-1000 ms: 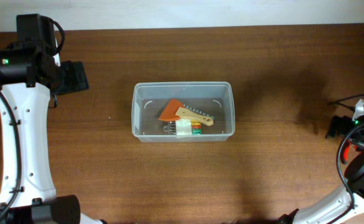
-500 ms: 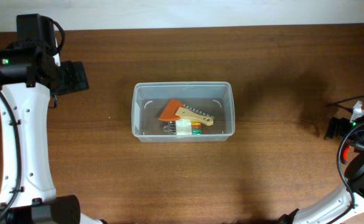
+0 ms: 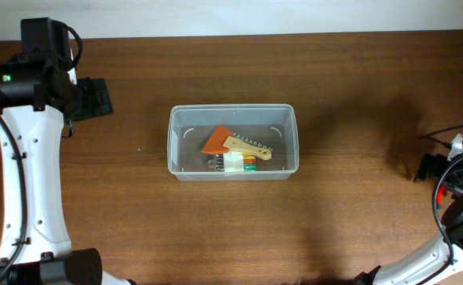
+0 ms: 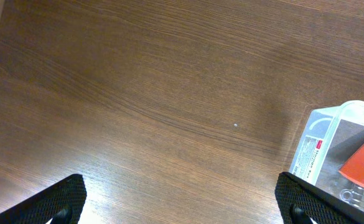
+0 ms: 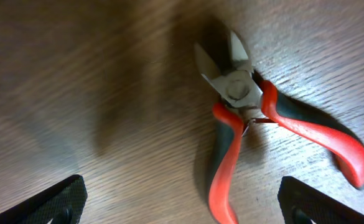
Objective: Pack container
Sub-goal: 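Close the right gripper on the pliers' red handle and lift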
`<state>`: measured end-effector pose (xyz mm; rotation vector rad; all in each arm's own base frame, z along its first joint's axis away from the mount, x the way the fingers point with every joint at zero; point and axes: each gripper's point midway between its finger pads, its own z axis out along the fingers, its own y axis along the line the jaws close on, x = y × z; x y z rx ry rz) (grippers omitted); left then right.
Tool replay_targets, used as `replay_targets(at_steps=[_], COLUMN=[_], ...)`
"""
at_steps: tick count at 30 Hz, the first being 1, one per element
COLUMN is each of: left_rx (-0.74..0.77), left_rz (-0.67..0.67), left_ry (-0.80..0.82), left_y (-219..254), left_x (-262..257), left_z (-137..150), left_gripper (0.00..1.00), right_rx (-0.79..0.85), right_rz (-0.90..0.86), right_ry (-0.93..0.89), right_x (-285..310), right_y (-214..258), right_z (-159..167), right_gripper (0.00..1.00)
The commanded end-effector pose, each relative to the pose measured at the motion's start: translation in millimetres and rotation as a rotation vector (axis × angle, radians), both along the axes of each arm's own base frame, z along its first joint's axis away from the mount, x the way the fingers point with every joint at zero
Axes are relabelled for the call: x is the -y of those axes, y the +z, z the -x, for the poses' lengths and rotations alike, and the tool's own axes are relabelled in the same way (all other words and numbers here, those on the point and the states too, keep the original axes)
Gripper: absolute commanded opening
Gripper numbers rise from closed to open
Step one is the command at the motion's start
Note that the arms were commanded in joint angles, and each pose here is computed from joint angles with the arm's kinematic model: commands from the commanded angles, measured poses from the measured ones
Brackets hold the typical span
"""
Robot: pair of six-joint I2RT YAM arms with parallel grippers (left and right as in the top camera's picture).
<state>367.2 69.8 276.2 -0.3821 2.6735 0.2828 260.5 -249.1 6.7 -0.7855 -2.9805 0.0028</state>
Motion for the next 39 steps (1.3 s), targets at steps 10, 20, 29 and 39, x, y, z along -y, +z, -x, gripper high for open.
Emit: replay_targets(at_steps=[10, 20, 29, 39], left_rx=[0.027, 0.026, 0.027, 0.027], left_rz=[-0.014, -0.014, -0.014, -0.014], left_ry=[0.0, 0.0, 0.0, 0.0], left_y=[9.7, 9.7, 9.7, 9.7], left_x=[-2.2, -2.2, -2.2, -2.2], left_z=[0.9, 0.9, 0.9, 0.9], left_gripper=[0.99, 0.99, 0.99, 0.99], right_rx=[-0.012, -0.01, -0.019, -0.015], right_rz=[-0.004, -0.004, -0.013, -0.016], right_ry=[-0.004, 0.018, 0.017, 0.017], right_x=[2.3, 3.0, 1.7, 1.1], right_y=[-12.2, -13.5, -17.2, -17.2], right_z=[1.0, 0.3, 1.5, 1.0], right_gripper=[0.99, 0.99, 0.99, 0.95])
